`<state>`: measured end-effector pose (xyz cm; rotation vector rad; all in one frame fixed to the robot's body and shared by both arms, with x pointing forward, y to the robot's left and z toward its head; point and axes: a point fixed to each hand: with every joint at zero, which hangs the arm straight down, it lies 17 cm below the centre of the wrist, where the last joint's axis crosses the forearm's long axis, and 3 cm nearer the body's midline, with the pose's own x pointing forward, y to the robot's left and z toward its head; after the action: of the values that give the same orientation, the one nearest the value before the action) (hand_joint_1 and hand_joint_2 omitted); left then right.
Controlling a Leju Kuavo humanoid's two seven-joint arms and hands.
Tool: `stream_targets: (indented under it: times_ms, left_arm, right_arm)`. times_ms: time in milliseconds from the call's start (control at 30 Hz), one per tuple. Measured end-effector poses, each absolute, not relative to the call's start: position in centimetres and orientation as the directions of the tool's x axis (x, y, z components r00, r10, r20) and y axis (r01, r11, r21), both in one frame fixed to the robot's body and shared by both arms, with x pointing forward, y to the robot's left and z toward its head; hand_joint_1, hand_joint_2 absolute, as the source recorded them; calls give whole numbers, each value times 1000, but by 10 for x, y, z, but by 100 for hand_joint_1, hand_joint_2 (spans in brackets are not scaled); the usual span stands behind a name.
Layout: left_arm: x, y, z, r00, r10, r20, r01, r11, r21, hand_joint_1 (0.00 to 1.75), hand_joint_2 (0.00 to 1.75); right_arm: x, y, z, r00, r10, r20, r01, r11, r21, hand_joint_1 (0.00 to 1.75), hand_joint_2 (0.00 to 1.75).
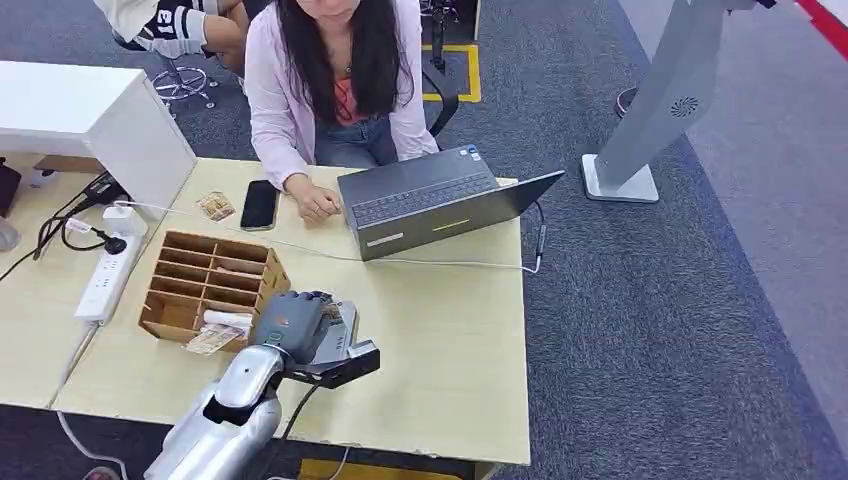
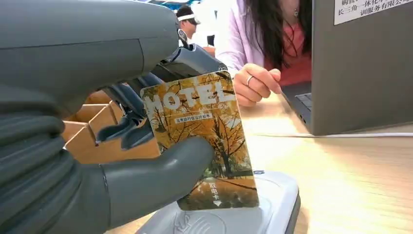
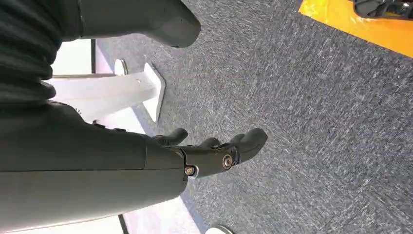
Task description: Pass the card to the sensor for recognition and then transmit it.
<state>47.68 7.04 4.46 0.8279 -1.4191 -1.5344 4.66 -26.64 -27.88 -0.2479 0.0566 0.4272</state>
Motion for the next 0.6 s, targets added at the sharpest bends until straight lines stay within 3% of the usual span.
stream_targets:
  times_ms: [400,600]
  left_arm:
    - [492,79,59,-368,-924,103,138,55,989,175,175]
    - [539,105,135,-333,-937,104,-56,130,990,175,175]
  right_arm:
    - [46,-266,-279,905,412,-107,-426,876,-226,0,175]
    - [45,-266,-279,901,420,-111,-435,872,-224,0,175]
